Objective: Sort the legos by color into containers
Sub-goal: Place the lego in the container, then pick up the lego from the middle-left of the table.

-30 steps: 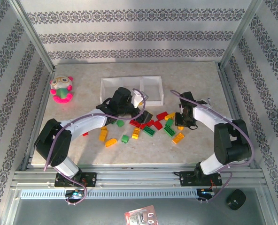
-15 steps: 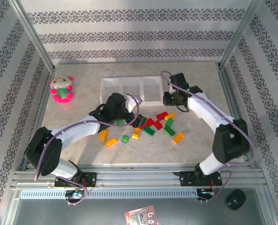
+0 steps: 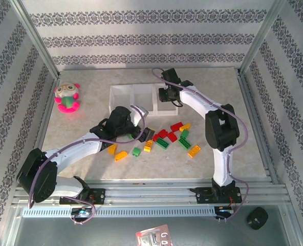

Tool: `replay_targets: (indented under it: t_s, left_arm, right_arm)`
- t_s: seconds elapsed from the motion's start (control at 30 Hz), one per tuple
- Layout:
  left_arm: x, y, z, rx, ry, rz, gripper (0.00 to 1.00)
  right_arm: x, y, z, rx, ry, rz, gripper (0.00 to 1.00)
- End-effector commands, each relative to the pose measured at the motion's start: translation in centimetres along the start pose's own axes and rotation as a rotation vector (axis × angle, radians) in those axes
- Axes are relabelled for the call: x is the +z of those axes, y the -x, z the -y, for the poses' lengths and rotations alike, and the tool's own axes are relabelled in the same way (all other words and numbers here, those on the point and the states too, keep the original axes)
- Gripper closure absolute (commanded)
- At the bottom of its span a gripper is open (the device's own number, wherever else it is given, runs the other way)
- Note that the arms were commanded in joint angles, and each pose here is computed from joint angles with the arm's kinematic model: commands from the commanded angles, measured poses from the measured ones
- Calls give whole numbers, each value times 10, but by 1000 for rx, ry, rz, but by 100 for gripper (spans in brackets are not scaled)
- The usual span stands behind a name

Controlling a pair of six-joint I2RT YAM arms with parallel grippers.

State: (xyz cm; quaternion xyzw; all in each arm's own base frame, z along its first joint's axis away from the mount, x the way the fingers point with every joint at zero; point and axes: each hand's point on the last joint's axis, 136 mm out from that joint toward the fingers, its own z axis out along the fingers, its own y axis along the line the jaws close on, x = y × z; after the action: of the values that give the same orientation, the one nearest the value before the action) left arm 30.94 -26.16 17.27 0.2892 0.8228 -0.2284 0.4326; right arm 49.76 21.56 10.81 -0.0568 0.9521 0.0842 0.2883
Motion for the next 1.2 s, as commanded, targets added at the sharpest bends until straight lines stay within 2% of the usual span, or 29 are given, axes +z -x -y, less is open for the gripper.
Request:
replay_targets:
  t_s: [0.0,0.1,0.23,0.4,0.53,0.73,0.9,1.0,1.17]
  left_arm:
    - [-6,-9,-25,-89,136,-21,1]
    - [-15,-12,-52,-219,276,-17,1]
    - [-33,-32,-97,-513,491,-52,1]
    - [-63,-75,-143,-854,721,-109,1]
    - [-85,-106,-172,-1054,865,-141,1]
    - [-79,-143,-196,-1346,903,-243,0]
    - [-59,-150,-206,-1446,923,-304,7]
    - [-55,-160,-207,-1510,980,-376,18]
    - [-48,-170,-209,-1510,1014,-470,33]
  right_arm:
    - [-16,15,-1,-29,-12,34,47]
    - [-32,15,-5,-28,17,50,30]
    - [-61,8,-13,-40,70,81,20]
    - [-102,-13,-34,-136,171,120,13]
    - [-125,-34,-52,-219,226,128,10]
    - [-126,-57,-74,-237,283,105,8]
    - [-125,-58,-95,-276,305,105,7]
    - [-125,-58,-100,-296,305,107,7]
    - [-125,-59,-97,-303,285,107,7]
